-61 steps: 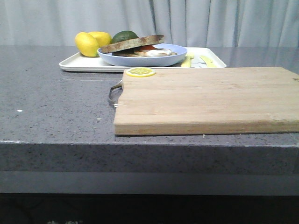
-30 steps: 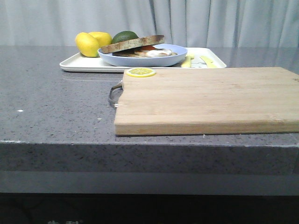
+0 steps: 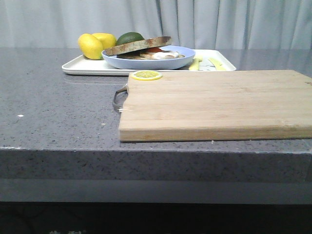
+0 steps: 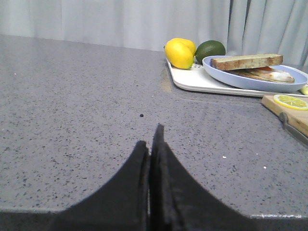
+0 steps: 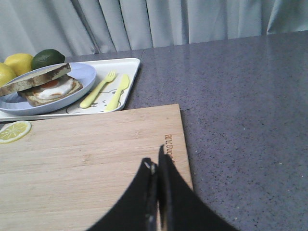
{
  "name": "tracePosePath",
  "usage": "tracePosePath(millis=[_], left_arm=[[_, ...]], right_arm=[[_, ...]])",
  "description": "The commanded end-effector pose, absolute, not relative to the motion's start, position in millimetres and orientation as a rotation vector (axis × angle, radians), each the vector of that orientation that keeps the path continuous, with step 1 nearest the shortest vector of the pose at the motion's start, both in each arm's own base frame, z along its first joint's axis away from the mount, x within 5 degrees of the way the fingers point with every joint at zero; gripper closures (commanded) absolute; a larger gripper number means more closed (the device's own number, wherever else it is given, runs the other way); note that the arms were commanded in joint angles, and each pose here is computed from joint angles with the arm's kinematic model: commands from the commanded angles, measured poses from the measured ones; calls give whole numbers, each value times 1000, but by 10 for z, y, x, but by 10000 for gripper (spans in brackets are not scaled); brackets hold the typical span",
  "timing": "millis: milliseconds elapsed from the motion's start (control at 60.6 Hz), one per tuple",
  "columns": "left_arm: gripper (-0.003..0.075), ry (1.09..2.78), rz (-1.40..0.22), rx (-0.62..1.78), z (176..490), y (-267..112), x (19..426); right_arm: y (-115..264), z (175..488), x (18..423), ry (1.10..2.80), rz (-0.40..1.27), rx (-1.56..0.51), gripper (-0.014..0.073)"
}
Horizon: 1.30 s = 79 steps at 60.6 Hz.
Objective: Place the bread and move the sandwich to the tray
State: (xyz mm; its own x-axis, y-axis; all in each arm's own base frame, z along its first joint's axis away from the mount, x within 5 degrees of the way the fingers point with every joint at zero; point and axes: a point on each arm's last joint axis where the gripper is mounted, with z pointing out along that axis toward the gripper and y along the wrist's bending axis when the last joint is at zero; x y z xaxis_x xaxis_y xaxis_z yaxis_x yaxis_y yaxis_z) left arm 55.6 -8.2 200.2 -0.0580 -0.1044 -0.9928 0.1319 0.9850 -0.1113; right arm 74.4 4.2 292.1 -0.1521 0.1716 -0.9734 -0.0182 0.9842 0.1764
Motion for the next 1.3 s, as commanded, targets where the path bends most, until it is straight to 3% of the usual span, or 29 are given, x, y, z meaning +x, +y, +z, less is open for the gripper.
tracePosePath(millis=[0,957,1122,1287], left_arm=[[741,1506,-199,17,2093,-75,538],[741,1506,-199,17,2093,-75,538],[741,1506,-199,17,2093,-75,538],[741,1506,-199,17,2093,-75,538]], right_arm=[[24,3072,758,1619,154,124,655],[11,3057,770,1580,122,108,655],[13,2857,763,1496,52,24,655],[16,2450,649,1540,55,21,655]])
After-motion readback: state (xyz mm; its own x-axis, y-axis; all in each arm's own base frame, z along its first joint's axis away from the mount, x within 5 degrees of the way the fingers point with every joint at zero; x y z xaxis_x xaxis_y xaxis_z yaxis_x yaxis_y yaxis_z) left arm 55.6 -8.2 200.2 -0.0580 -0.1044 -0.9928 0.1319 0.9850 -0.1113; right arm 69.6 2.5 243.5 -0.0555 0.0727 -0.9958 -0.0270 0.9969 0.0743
